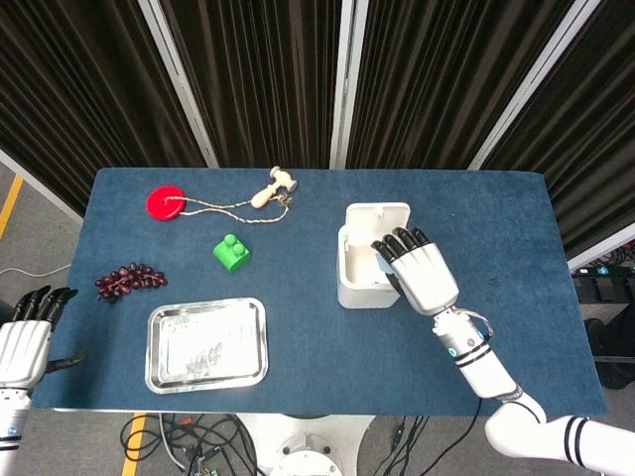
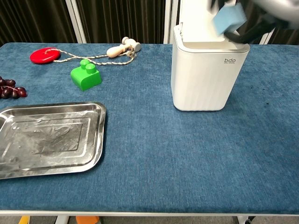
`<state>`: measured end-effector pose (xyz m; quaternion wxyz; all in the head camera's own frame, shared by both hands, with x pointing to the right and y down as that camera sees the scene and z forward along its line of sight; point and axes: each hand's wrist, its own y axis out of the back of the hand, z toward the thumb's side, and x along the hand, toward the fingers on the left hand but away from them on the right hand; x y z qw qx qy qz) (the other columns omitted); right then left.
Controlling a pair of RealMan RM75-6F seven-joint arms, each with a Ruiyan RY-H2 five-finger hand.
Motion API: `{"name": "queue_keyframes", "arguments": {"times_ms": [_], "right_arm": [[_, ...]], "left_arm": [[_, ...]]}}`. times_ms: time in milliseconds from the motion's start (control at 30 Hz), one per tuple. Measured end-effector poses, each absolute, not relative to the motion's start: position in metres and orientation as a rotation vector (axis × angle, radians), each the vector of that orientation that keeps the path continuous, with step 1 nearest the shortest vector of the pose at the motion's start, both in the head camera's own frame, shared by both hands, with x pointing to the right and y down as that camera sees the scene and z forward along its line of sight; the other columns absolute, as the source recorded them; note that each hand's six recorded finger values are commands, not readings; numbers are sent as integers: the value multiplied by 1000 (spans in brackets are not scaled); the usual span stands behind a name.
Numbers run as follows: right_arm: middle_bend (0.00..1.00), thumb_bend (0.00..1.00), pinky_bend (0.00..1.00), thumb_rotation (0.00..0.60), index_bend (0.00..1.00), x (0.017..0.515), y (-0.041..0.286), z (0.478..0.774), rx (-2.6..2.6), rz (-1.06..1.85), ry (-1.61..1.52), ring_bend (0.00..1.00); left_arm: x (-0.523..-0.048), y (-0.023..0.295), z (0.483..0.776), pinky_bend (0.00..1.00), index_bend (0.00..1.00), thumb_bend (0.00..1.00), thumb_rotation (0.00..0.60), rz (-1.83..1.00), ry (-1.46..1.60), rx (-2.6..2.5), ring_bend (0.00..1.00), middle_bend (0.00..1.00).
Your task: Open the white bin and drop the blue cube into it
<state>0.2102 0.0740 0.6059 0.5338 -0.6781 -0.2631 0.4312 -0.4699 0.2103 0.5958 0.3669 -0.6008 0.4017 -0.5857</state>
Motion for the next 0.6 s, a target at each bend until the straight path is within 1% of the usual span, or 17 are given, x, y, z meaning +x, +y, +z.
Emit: {"name": "queue_keyframes", "arguments": {"times_ms": [100, 200, 300, 433, 600], "right_arm": [[0, 7, 0, 600, 0, 206, 73, 607, -1629, 1041, -628, 0], [0, 7, 0, 600, 0, 205, 76, 598, -1633, 997, -670, 0], [1, 15, 0, 600, 0, 220, 84, 586, -1619, 977, -727, 0], [9, 78, 0, 600, 0, 269, 112, 577, -1600, 1036, -806, 0], [10, 107, 0, 600, 0, 339, 153, 571, -1603, 1167, -909, 0]], "left_arm": [[-471, 210, 596, 115, 151, 41, 600, -1505, 1034, -1544, 73, 138], [-471, 211, 596, 115, 151, 41, 600, -1506, 1033, -1547, 73, 138], [-470, 211, 596, 115, 151, 41, 600, -1503, 1030, -1550, 73, 138], [-467, 209, 593, 115, 151, 42, 600, -1494, 1025, -1547, 73, 138], [-467, 207, 591, 115, 151, 41, 600, -1496, 1018, -1546, 73, 138]]}}
